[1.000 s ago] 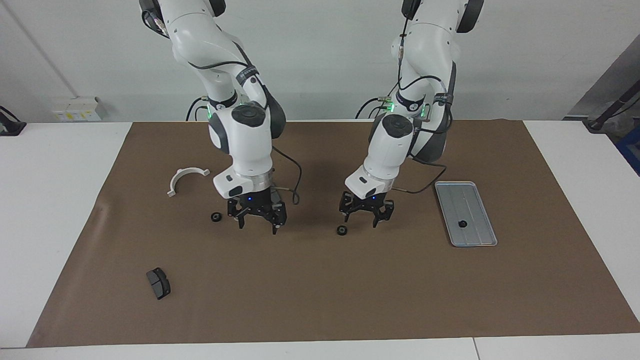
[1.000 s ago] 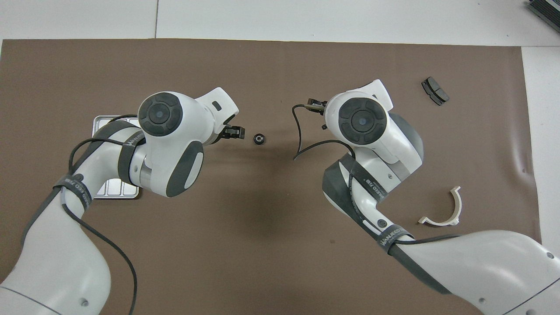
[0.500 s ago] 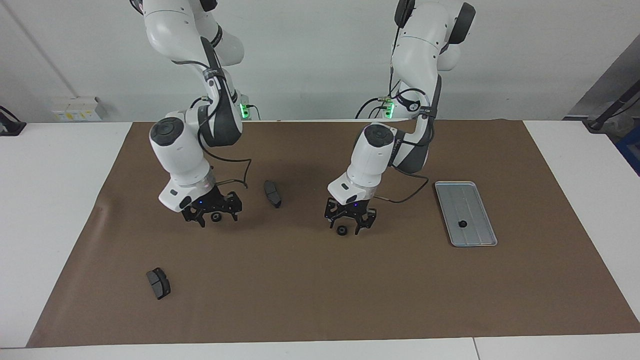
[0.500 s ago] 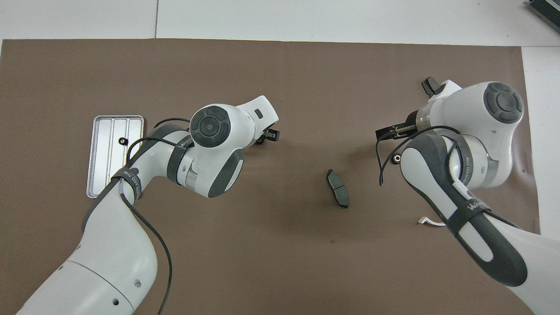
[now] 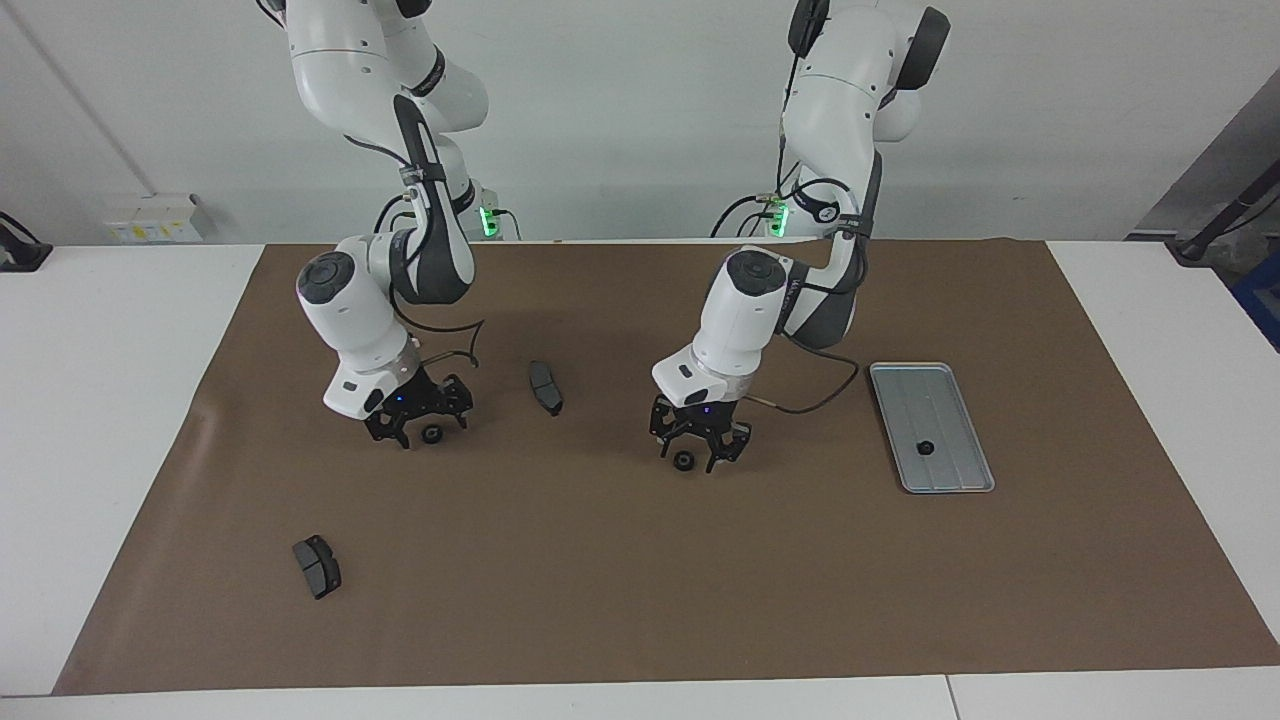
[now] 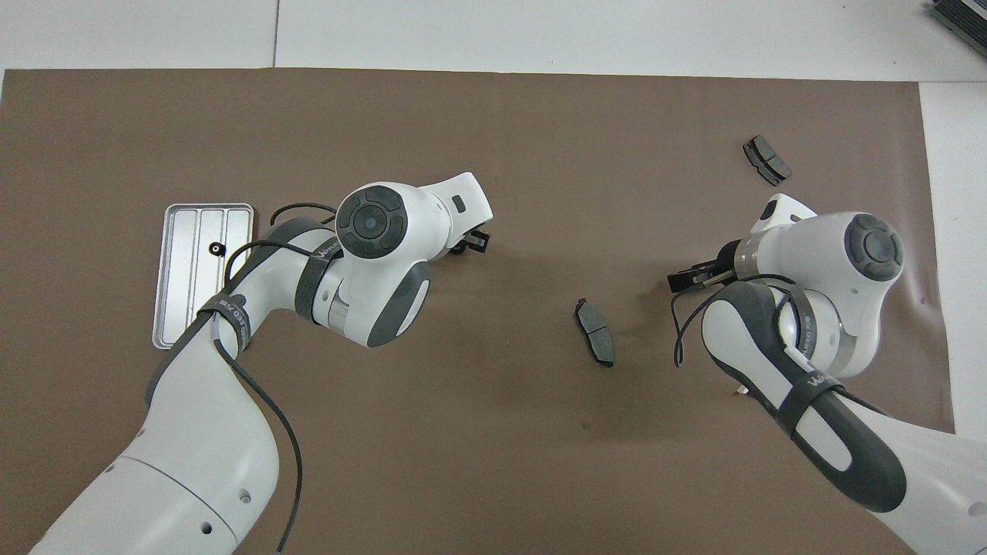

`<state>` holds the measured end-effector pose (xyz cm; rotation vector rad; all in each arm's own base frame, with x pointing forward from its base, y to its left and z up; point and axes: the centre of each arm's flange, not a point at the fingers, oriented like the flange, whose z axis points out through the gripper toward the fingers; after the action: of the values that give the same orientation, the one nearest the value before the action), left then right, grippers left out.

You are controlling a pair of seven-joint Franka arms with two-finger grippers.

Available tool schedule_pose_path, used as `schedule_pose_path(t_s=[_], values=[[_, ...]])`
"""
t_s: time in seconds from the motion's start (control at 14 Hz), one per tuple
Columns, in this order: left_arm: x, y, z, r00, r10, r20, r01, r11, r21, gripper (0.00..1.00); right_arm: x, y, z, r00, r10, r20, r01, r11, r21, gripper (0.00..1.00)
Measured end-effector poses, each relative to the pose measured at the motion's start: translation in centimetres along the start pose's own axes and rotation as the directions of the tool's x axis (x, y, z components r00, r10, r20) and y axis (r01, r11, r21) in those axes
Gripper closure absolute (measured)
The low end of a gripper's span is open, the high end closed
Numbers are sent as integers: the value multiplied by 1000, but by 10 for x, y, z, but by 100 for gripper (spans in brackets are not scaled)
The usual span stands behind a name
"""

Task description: Pick bearing gear from pile to tray

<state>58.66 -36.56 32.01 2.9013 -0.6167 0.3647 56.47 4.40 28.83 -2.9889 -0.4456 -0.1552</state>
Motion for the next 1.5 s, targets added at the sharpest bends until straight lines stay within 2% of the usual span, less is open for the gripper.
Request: schedule_pose_path(t_s=[0.36,0.5,0.64,0.71,0.79,0.93,1.0,1.07,1.5], values=[[-7,1,21,999,33,31,-33,999,0,30,-6,-3,-1,1000,-3,1,3,1000,-1,0],[-9,5,26,999,41,37,-41,999,-1,30,-5,-2,-2,1000,-3,-22,3,1000,-11,5],[-10,7,26,998,44,40,-44,999,-1,32,-5,-2,-1,999,-3,-32,2,1000,-16,26],[-10,6,26,998,45,43,-45,999,0,38,-6,-2,0,999,-3,-34,2,1000,-17,26],[-10,6,26,998,45,49,-46,999,1,38,-7,-2,1,999,-3,-36,2,1000,-19,30],[-9,5,24,996,46,75,-47,999,6,54,-10,-3,4,999,-6,-34,6,1000,-21,33],[-9,5,23,995,47,84,-47,999,6,55,-10,-3,4,999,-15,-35,14,1000,-28,33],[-9,5,21,995,47,84,-48,999,7,63,-10,-4,4,999,-24,-34,23,999,-33,33],[-8,1,18,991,41,128,-43,999,14,64,-10,-6,5,994,-107,-8,106,991,-82,34]])
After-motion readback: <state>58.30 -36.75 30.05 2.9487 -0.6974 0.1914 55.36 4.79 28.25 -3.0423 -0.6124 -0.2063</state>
